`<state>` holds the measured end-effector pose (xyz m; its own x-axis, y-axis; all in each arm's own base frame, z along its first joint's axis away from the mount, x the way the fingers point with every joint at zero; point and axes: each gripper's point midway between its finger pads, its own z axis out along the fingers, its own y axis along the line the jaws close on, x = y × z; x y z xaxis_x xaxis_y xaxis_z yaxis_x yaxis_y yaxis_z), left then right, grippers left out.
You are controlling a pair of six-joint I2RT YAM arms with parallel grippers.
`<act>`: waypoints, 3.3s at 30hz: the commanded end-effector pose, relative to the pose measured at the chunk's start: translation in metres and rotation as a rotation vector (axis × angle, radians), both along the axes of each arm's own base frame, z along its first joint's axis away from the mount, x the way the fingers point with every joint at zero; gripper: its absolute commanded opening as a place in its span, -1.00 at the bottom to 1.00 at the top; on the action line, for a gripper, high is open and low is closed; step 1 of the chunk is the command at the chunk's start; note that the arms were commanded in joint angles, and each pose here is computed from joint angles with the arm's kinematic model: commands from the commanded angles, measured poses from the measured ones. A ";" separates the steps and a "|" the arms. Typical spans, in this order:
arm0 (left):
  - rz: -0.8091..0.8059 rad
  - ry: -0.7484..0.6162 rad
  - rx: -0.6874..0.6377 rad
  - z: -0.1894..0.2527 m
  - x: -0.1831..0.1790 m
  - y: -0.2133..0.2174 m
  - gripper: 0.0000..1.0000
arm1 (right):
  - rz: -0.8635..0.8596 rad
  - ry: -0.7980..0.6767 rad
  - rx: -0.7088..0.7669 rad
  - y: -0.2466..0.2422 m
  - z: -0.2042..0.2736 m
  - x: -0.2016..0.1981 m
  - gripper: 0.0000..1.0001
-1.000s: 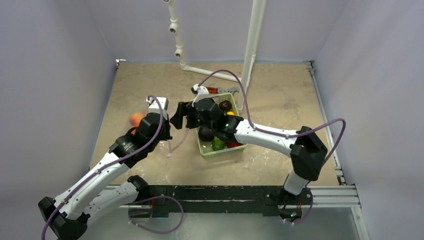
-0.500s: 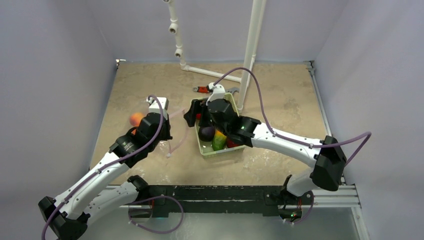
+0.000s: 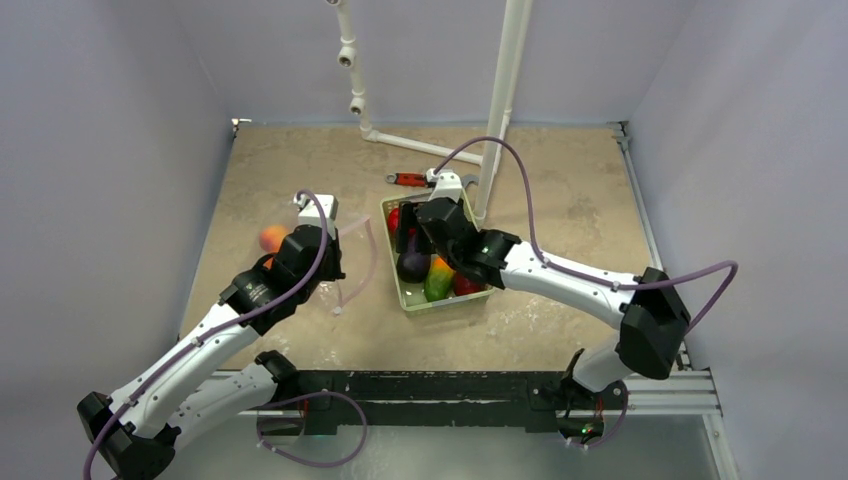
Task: Place the food in the zip-top bag and seal the zipper
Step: Pick up the fake vegetable from the bin, then place the fake vegetable in the zipper food storage bag.
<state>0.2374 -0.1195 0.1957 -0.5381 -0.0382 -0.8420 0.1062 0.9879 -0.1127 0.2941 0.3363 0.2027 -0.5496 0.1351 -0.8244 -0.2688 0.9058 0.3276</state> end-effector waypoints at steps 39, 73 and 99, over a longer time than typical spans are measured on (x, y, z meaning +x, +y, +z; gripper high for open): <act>-0.008 -0.031 -0.037 0.008 0.002 -0.004 -1.00 | -0.009 0.264 -0.057 0.005 -0.138 0.019 0.56; -0.002 -0.030 -0.034 0.007 0.003 -0.003 -1.00 | 0.127 0.024 0.178 -0.002 0.022 -0.020 -0.43; -0.004 -0.033 -0.036 0.008 0.003 -0.004 -1.00 | 0.622 -0.091 0.237 0.064 0.052 -0.095 -0.45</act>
<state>0.2364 -0.1197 0.1979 -0.5331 -0.0432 -0.8449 0.1106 0.9866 -0.1202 0.2026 0.3831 0.2400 -0.5569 0.0065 -0.8305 -0.6907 0.5517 0.4675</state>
